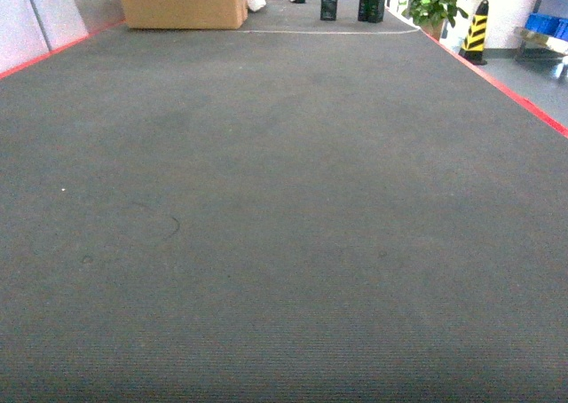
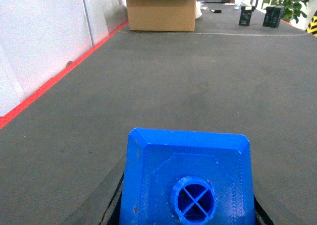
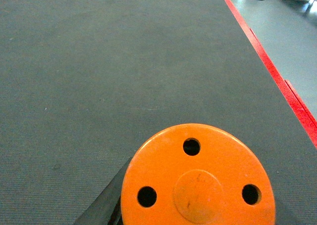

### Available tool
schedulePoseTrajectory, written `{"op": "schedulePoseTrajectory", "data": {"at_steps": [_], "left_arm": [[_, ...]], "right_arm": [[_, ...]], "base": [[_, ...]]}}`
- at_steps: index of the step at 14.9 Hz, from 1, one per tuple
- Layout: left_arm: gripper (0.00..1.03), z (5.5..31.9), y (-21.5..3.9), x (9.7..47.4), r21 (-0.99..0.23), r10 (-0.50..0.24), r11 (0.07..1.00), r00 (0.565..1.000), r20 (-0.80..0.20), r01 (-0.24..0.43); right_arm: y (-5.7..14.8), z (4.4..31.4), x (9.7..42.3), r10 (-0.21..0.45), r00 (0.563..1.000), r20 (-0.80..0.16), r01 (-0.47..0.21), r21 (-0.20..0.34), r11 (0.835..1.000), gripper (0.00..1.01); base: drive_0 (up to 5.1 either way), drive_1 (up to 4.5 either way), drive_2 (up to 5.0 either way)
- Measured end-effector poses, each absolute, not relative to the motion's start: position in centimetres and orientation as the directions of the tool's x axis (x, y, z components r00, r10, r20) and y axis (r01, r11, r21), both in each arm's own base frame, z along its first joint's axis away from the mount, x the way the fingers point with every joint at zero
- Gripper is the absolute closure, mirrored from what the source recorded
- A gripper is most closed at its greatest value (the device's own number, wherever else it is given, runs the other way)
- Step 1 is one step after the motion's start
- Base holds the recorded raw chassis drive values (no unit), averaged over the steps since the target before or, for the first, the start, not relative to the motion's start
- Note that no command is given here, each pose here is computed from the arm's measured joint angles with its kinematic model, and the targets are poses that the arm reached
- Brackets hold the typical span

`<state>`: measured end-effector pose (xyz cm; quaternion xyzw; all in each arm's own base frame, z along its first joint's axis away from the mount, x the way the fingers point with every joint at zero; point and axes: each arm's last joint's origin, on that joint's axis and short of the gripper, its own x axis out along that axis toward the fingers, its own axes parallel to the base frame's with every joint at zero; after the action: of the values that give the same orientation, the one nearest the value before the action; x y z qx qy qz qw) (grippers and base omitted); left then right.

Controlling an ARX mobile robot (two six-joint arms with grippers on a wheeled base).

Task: Sort blue parts and orange caps into right shelf containers

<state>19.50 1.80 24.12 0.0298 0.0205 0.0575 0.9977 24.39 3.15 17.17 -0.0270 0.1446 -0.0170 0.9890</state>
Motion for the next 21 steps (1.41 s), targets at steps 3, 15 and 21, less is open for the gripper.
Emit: {"op": "schedulePoseTrajectory", "data": {"at_steps": [3, 15, 21], "left_arm": [[0.58, 24.11, 1.83, 19.49, 0.062, 0.121, 0.991, 0.992, -0.037, -0.119], [0.58, 24.13, 1.79, 19.47, 0.062, 0.117, 0.992, 0.993, -0.036, -0.114], [0.58, 24.14, 1.78, 19.45, 0.062, 0.116, 0.992, 0.993, -0.035, -0.113]], "right_arm": [[3.16, 17.17, 24.4, -0.039, 0.958, -0.286, 0.022, -0.061, 0.998, 0.56], [3.16, 17.18, 24.4, -0.04, 0.958, -0.285, 0.023, -0.061, 0.998, 0.56], [3.14, 17.18, 24.41, -0.042, 0.957, -0.285, 0.025, -0.062, 0.998, 0.56]], "base": [[5.0, -2.46, -2.5], [5.0, -2.47, -2.5], [4.7, -3.77, -1.0]]}}
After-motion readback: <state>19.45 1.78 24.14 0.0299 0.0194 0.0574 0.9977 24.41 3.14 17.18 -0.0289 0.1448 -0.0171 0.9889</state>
